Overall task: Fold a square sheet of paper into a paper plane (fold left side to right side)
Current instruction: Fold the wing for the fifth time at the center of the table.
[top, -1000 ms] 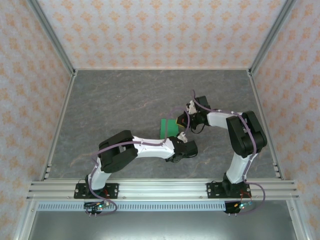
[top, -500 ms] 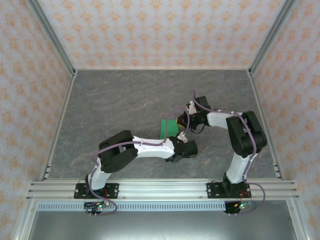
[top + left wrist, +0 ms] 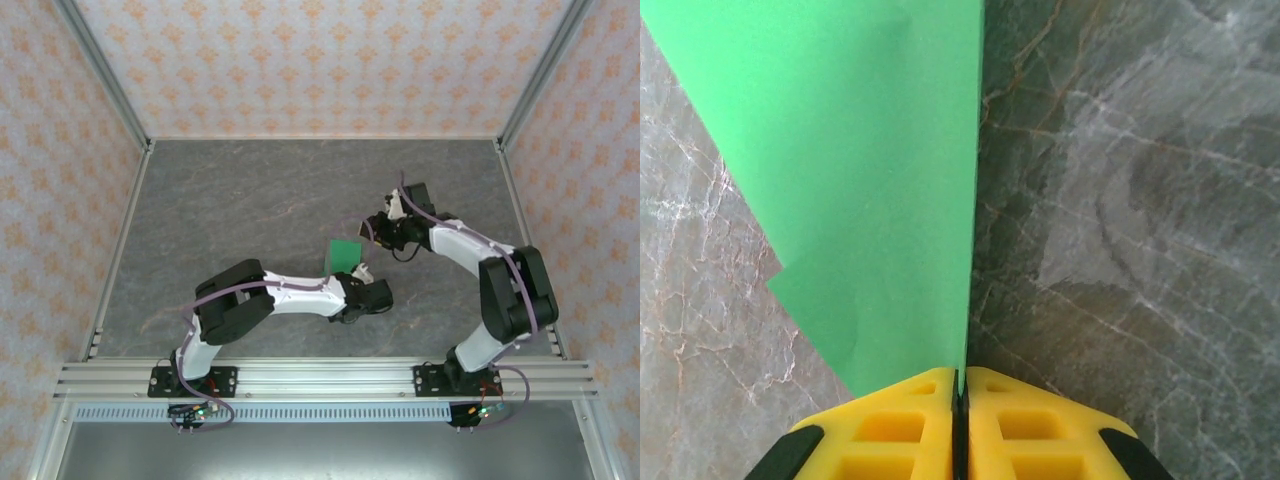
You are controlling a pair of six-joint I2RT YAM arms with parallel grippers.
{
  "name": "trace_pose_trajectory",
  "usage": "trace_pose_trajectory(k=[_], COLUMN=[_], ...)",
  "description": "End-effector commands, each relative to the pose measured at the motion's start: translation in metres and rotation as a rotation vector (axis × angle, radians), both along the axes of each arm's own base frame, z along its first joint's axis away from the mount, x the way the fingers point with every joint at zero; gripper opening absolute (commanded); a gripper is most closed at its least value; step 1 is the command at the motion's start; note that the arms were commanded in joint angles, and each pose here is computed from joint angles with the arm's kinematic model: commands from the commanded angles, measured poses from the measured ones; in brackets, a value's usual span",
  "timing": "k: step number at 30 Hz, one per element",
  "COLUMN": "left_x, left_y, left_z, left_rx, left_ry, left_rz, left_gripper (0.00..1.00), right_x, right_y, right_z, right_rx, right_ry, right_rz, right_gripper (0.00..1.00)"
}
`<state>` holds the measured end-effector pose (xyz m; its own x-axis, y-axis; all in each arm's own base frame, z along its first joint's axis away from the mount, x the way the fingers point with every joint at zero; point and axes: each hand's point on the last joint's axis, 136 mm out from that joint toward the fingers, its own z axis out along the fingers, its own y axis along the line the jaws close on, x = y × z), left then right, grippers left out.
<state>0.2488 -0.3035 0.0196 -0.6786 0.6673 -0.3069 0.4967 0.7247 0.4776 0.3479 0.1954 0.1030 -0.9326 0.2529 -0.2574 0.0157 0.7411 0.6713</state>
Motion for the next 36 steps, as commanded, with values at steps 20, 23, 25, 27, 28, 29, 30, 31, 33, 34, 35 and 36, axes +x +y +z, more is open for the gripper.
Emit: trace_pose_trajectory(k=[20, 23, 25, 27, 28, 29, 30, 31, 33, 34, 35, 36], left_x=[0.019, 0.021, 0.023, 0.026, 0.027, 0.028, 0.03, 0.03, 0.03, 0.031, 0.031, 0.032], left_y=[0.004, 0.004, 0.003, 0.003, 0.003, 0.002, 0.001, 0.0, -0.002, -0.003, -0.003, -0.003], left_z=[0.026, 0.024, 0.023, 0.024, 0.025, 0.025, 0.025, 0.025, 0.024, 0.025, 0.024, 0.024], left_rx=[-0.561, -0.632, -0.693, -0.761, -0.783, -0.804, -0.822, -0.847, -0.89, -0.912, -0.932, -0.952], left_ry=[0.168, 0.197, 0.218, 0.234, 0.239, 0.24, 0.242, 0.25, 0.259, 0.262, 0.266, 0.268], left_rz=[0.177, 0.21, 0.231, 0.254, 0.262, 0.263, 0.259, 0.282, 0.292, 0.297, 0.304, 0.31], left_gripper=[0.12, 0.12, 0.12, 0.12, 0.11, 0.12, 0.12, 0.12, 0.11, 0.11, 0.12, 0.11], right_x=[-0.031, -0.033, -0.035, -0.037, -0.038, -0.038, -0.039, -0.038, -0.038, -0.038, -0.038, -0.038], right_y=[-0.02, -0.008, 0.001, 0.008, 0.011, 0.014, 0.017, 0.019, 0.025, 0.028, 0.031, 0.033], right_z=[0.003, -0.006, -0.01, -0.017, -0.019, -0.021, -0.023, -0.025, -0.026, -0.028, -0.028, -0.029], right_rx=[0.06, 0.071, 0.075, 0.076, 0.078, 0.082, 0.085, 0.089, 0.108, 0.112, 0.12, 0.119], right_ry=[-0.068, -0.057, -0.053, -0.044, -0.041, -0.04, -0.034, -0.032, -0.024, -0.021, -0.021, -0.02], right_rz=[-0.084, -0.069, -0.059, -0.052, -0.049, -0.045, -0.043, -0.038, -0.03, -0.027, -0.021, -0.019], right_gripper=[0.58, 0.58, 0.57, 0.57, 0.57, 0.57, 0.57, 0.57, 0.57, 0.55, 0.53, 0.52])
